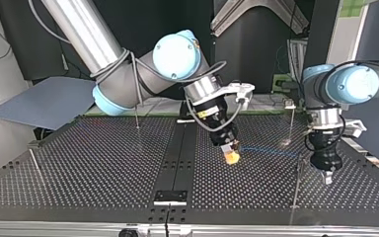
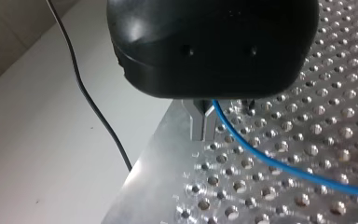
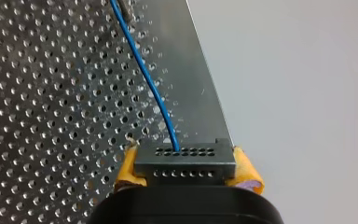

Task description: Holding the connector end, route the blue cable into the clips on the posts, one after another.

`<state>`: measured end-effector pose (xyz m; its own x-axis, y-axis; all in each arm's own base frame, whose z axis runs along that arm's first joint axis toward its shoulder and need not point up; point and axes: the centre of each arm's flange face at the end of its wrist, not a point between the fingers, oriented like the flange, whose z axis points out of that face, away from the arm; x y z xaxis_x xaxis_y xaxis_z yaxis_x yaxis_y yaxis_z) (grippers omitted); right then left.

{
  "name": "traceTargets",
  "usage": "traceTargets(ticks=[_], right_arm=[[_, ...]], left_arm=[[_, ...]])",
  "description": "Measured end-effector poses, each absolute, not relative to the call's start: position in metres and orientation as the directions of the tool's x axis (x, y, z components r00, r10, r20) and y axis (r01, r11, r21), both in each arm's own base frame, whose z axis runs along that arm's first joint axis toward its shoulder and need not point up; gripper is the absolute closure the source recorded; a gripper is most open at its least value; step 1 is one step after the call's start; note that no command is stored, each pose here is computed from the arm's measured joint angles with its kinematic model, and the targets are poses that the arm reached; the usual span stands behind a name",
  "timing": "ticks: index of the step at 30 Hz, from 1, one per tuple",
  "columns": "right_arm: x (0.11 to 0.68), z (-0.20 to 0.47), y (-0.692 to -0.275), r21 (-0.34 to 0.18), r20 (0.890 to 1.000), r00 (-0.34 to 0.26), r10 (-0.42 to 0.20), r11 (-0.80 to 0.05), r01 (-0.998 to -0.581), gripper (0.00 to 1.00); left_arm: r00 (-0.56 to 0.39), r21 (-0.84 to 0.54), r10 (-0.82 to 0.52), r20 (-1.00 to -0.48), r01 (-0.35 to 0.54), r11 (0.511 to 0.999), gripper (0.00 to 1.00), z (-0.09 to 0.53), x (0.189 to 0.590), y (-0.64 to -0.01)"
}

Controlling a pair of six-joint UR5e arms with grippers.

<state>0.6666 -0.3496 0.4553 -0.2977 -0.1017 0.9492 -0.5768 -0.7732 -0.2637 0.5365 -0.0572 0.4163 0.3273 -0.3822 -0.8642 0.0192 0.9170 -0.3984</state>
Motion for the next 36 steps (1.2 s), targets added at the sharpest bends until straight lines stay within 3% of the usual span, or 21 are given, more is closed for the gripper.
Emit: traceTargets(ticks=[16,36], right_arm=[[0.661,0.439,-0.375,-0.261,0.953,-0.286,-0.102,-0.755,-0.602,1.00],[0.670,0.435,-0.408,-0.256,0.947,-0.313,-0.078,-0.772,-0.582,1.00]], left_arm=[[0.340,-0.423,-0.413,-0.845,0.049,0.905,1.00,0.423,0.550,-0.047],[0.378,-0.463,-0.469,-0.798,0.112,0.879,1.00,0.433,0.562,-0.039]])
